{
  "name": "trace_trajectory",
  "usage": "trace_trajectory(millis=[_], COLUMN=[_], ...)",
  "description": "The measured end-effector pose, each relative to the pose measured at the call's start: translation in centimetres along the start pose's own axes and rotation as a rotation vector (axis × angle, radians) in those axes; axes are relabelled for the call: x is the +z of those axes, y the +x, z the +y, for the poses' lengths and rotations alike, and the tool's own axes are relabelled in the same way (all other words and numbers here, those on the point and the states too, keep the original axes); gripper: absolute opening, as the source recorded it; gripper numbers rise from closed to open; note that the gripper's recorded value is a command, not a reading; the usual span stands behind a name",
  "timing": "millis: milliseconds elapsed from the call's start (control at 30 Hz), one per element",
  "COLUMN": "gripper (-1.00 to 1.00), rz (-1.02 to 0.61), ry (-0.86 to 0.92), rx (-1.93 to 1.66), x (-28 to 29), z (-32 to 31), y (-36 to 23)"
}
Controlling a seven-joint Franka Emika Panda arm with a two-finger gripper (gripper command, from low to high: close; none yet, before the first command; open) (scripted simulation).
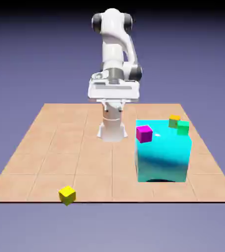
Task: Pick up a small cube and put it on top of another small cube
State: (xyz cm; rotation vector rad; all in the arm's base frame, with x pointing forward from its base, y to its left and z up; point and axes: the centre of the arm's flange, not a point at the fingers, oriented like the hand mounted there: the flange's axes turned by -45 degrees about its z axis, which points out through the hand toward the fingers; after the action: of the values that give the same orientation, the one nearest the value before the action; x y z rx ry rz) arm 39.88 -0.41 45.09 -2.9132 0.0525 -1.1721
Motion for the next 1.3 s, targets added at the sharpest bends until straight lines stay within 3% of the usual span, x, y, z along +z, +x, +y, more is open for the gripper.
trace_trajectory(millis=[400, 967, 1167, 1200, 1300], gripper=[0.0, 0.0, 0.0, -1.0, -1.0], rz=[-0.272, -0.617, -0.618, -0.617, -0.617], ry=[-0.179, -0.312, -0.311, -0.312, -0.31], rx=[0.905, 2.372, 2.372, 2.372, 2.372], x=[12.4, 26.3, 31.8, 32.1, 31.0], z=[10.0, 24.0, 22.3, 22.3, 22.6], y=[-1.5, -11.8, -14.8, -15.0, -14.3])
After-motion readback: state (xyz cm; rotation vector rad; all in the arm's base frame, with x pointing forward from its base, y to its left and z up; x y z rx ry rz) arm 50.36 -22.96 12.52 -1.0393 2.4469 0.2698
